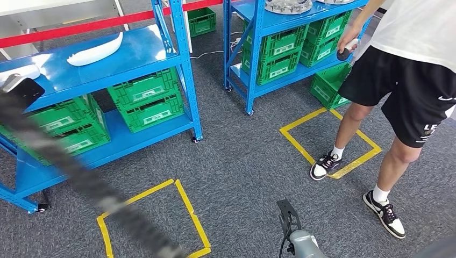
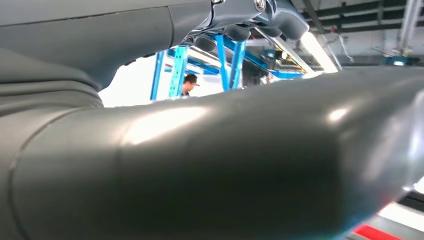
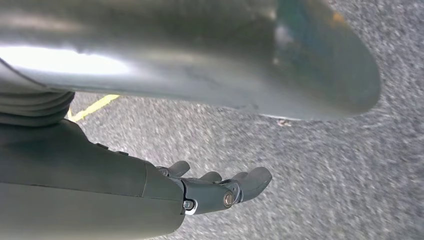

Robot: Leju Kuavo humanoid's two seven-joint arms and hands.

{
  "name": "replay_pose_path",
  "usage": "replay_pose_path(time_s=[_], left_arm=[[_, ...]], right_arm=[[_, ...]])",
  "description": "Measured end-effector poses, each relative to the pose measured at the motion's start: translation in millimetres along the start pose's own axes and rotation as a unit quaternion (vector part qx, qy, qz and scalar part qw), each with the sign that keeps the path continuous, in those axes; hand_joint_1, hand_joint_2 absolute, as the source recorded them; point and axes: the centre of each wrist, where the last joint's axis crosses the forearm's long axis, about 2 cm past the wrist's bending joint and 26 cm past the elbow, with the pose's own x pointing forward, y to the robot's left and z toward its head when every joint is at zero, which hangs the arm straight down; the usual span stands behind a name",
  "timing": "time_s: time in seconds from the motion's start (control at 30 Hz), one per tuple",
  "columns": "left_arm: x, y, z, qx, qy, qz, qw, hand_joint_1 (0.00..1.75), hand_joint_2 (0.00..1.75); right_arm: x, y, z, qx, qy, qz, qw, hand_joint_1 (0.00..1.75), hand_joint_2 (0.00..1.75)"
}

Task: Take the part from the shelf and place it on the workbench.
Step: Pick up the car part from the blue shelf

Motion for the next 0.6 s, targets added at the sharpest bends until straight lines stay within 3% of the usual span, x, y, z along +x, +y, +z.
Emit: replay_pose_path(time_s=[0.13, 0.6], left_arm=[[-15.1, 1.3, 3.3, 0.000, 0.012, -0.006, 1.000, 0.00, 0.00], [-27.1, -4.9, 8.6, -0.045, 0.066, -0.058, 0.995, 0.00, 0.00]], right_arm=[[-0.4, 0.0, 0.0, 0.001, 0.009, 0.001, 1.000, 0.00, 0.00], [-2.3, 4.5, 0.1, 0.009, 0.021, -0.006, 1.000, 0.00, 0.00]])
